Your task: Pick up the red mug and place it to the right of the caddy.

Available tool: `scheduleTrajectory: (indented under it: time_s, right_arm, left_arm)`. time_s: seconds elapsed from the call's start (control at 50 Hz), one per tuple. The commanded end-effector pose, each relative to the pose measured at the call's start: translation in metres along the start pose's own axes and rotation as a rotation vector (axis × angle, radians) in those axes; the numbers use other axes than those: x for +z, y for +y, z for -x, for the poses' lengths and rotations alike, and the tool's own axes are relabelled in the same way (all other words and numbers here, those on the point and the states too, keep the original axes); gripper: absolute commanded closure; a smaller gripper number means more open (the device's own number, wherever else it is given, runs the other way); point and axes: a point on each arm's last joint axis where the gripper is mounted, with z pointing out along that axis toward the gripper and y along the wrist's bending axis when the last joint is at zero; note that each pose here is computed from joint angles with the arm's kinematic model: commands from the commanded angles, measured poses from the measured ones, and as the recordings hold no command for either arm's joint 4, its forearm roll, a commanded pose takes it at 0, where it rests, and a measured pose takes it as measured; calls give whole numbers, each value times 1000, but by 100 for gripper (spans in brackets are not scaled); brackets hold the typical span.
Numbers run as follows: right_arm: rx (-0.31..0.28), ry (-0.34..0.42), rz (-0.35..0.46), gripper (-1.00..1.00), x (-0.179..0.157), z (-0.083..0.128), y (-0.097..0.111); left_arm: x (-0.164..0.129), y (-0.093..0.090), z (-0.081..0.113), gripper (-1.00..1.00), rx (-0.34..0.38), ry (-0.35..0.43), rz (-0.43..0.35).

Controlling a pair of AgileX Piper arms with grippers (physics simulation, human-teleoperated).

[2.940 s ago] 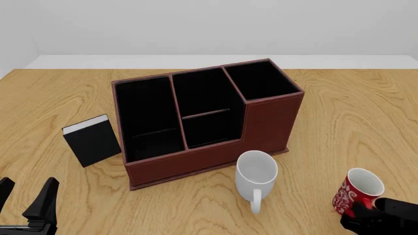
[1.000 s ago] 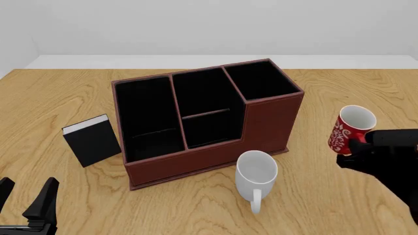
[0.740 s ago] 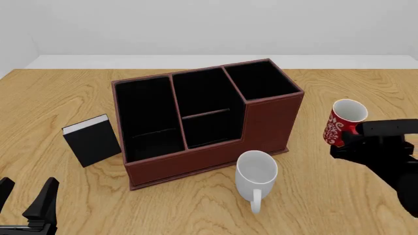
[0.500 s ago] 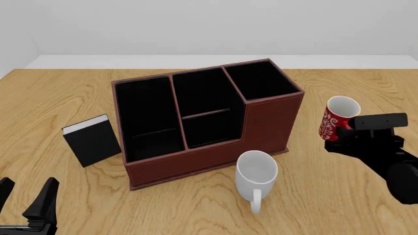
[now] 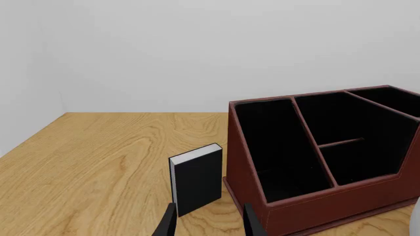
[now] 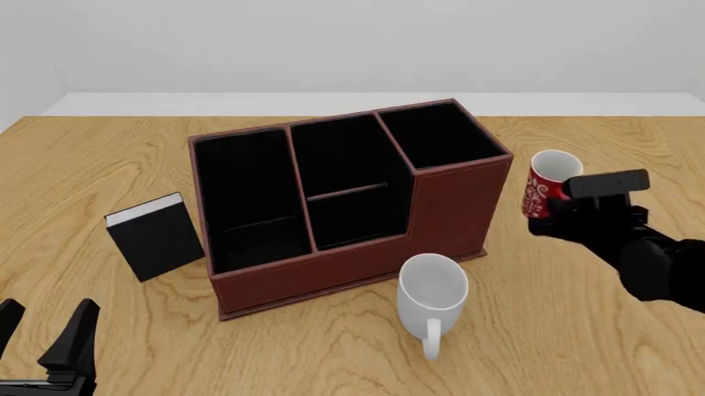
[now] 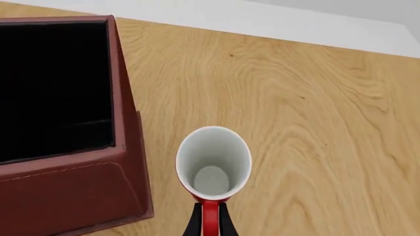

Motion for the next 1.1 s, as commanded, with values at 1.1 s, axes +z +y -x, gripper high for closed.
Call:
scheduleTrajectory:
  time_s: [1.1]
  right_arm:
    - [25,76,6,100,83,-21,1]
  left_arm:
    - [0,0,0,-100,0,0,0]
